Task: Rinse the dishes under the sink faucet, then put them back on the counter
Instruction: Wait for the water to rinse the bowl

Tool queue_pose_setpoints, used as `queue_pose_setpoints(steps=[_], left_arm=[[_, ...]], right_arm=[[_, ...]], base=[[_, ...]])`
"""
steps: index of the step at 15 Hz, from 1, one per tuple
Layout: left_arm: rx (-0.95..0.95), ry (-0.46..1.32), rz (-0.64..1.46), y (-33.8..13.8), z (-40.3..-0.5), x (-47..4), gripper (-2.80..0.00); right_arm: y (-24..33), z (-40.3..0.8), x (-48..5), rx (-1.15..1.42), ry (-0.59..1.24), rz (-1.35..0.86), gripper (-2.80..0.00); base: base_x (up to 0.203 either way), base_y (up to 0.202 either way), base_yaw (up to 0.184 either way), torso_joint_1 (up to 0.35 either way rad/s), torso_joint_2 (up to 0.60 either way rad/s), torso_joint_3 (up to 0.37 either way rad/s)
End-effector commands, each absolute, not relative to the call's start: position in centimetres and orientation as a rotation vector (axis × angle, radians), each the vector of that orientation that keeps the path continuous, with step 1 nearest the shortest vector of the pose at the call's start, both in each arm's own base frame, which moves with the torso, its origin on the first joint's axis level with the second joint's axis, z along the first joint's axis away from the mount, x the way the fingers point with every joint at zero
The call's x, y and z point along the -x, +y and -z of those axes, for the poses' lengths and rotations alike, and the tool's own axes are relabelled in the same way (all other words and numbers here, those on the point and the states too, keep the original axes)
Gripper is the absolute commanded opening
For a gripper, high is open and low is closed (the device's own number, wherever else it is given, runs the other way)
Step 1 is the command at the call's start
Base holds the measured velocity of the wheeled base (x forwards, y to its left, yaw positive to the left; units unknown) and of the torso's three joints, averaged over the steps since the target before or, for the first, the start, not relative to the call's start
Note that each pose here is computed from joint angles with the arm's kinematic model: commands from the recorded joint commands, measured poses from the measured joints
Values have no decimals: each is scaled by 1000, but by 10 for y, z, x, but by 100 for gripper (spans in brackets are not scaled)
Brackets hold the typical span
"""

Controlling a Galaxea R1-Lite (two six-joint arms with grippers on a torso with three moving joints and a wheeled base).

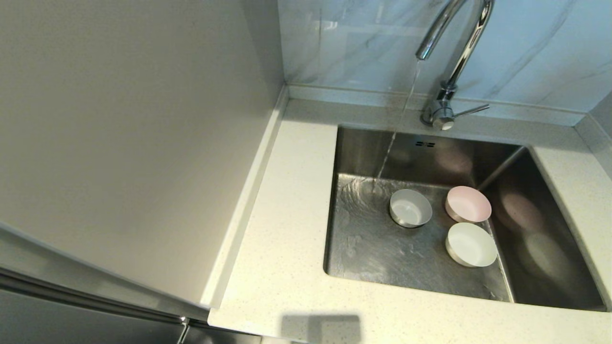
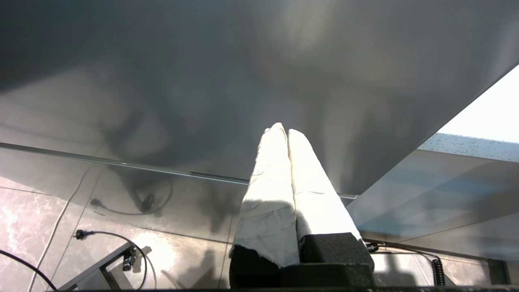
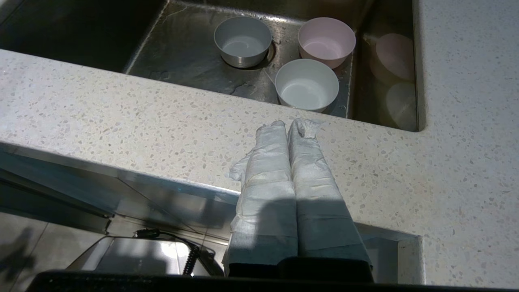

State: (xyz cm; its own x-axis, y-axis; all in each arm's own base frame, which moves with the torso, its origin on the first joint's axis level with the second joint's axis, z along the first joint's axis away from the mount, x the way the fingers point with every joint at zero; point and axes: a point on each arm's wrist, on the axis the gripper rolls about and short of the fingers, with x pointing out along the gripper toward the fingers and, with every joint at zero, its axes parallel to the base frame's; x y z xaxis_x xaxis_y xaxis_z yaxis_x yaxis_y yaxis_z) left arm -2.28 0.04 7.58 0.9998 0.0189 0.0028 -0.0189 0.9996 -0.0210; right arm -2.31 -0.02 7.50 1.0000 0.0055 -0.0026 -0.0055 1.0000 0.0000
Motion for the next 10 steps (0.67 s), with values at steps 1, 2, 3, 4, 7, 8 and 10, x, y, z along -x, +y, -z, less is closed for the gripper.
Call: queue_pose_setpoints(steps=[1,2,3,4,7,8,10], left_arm=[[22,-6,-20,0,-76,23,-280],[22,-6,-20,0,-76,23,-280],[22,-7,-20,0,-76,23,-280],[22,-6,-20,0,-76,23,-280],[20,-6,-20,0,-76,23,-280],[22,-6,-20,0,-76,23,-280],[22,-6,-19,0,-76,23,-280]], right_arm=[[0,-75,23,0,5,-6,-280],[0,-75,23,0,6,-6,-280],[0,-75,23,0,5,-6,-280],[0,-75,23,0,5,-6,-280],[0,-75,23,-2,5,-6,-280],[0,-75,23,0,6,-6,-280],[0,-75,23,-1,5,-6,-280]], base=[[0,0,0,0,0,0],[0,0,0,0,0,0],[0,0,0,0,0,0],[0,0,0,0,0,0],[0,0,0,0,0,0],[0,0,0,0,0,0],[0,0,0,0,0,0]])
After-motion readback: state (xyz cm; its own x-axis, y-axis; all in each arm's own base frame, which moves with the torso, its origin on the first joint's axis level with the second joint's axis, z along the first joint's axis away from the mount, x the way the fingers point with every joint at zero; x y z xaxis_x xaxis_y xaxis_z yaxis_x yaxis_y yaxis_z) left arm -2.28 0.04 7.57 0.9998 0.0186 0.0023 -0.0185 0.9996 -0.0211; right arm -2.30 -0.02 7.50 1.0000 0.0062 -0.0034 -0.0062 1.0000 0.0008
